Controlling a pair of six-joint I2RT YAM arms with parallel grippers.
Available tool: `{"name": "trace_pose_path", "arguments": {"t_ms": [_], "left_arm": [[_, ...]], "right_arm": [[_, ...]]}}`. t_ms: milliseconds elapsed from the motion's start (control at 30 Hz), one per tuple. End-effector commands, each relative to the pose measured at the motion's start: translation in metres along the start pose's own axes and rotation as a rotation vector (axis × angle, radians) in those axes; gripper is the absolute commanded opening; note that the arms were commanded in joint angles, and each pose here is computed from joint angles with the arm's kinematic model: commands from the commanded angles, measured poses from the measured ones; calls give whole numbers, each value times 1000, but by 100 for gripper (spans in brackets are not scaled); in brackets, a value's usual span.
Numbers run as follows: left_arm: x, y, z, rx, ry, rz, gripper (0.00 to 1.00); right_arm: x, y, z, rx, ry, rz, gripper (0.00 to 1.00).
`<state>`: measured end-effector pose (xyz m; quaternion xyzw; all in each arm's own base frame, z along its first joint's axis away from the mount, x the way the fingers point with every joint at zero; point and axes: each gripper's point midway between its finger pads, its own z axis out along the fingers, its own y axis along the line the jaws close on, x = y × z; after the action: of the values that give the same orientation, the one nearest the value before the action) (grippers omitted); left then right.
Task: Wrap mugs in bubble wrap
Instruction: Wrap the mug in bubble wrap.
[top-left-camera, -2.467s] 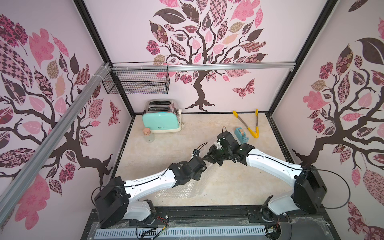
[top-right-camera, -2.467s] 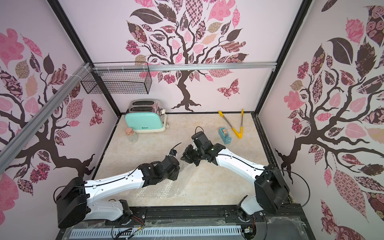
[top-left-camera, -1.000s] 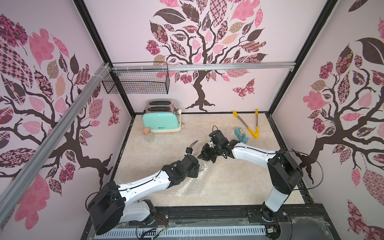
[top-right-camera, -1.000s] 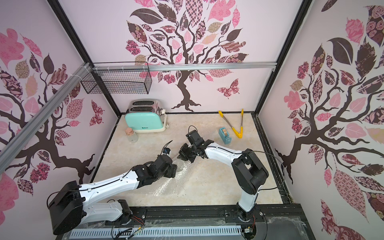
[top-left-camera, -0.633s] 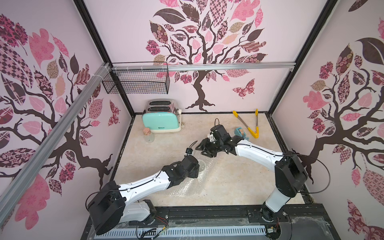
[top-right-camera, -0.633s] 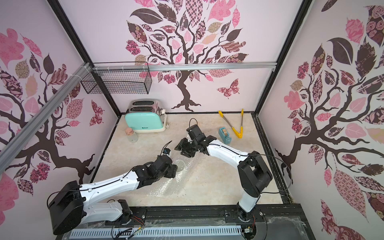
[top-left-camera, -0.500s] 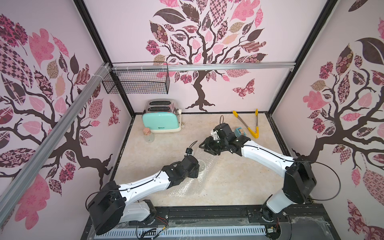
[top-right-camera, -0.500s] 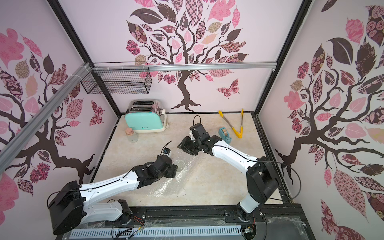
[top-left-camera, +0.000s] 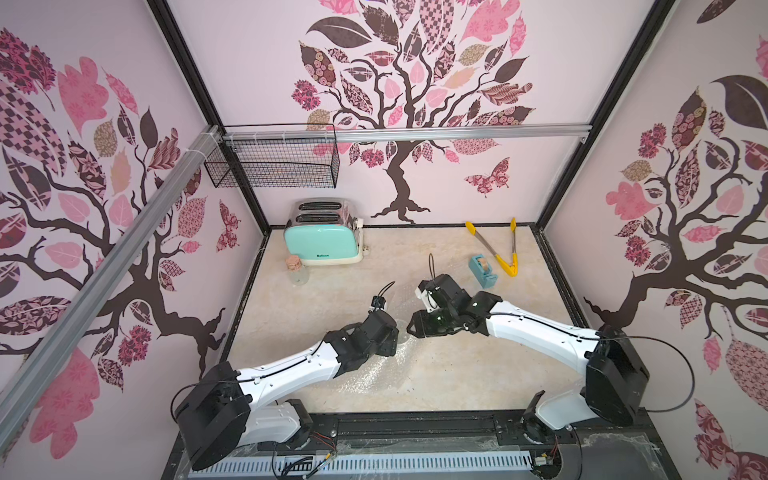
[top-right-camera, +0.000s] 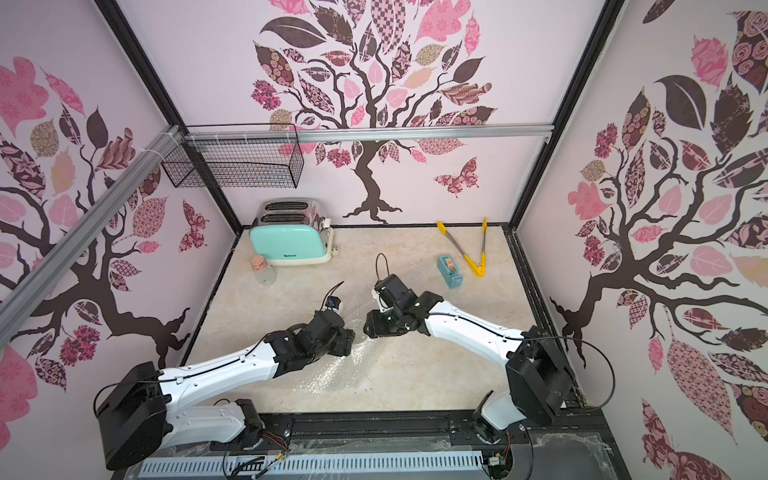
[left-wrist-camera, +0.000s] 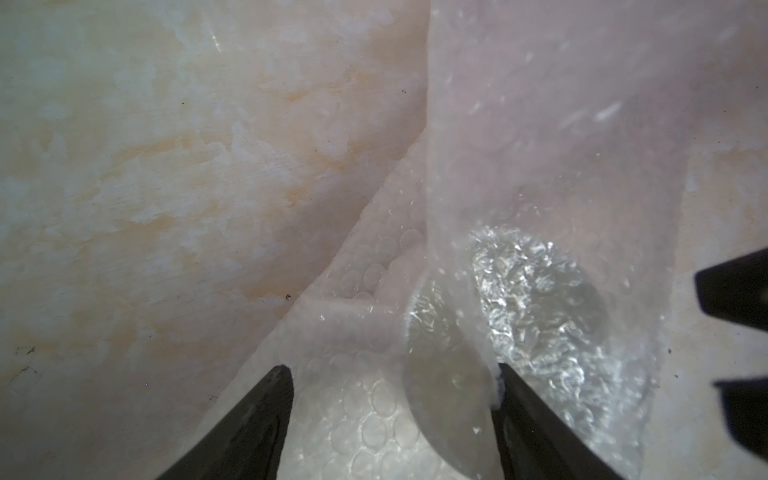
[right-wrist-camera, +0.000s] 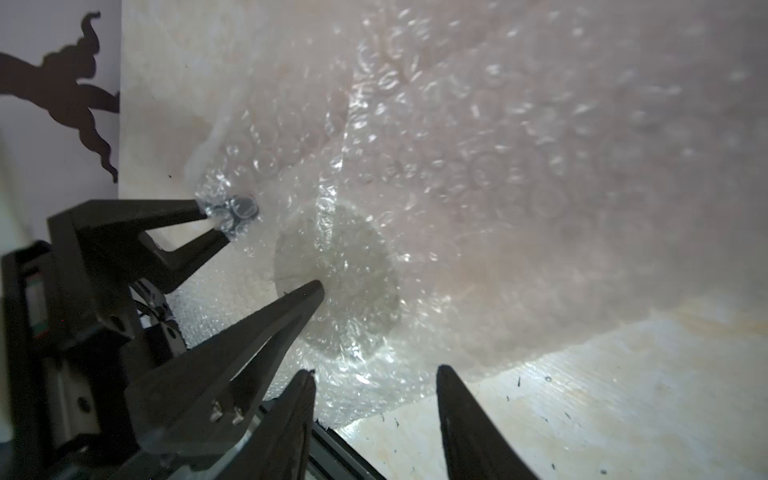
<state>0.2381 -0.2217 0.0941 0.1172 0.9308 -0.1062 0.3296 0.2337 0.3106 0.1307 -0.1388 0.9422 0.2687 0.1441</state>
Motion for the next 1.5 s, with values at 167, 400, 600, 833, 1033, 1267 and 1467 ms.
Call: {"name": "trace_pose_path", "arguments": {"t_ms": [167,400,600,833,1033,1267,1467], "left_arm": [[11,7,0,-8,20,-10,77],[9,8,-4,-9,9,-12,77],[8,8,-4,-8,3,-16,77],[6,6,-4,-3,-3,-17,77],[-4,4,-7,-4,-30,-20,77],[-24,3,-26,9,-89,-42,79],[-28,35,-49,-40,-125,-128,84]], "right_arm": [[-25,0,-3,131,-45,-229,48],[-21,3,30,84,26,-375,46],[-18,-21,58,176,70,-396,49],[-26,-37,58,270,34,-402,31],[-42,-48,47,374,-25,-405,17],[-61,-70,35,542,-97,-430,10],[-74,-81,30,618,-122,-422,11]]}}
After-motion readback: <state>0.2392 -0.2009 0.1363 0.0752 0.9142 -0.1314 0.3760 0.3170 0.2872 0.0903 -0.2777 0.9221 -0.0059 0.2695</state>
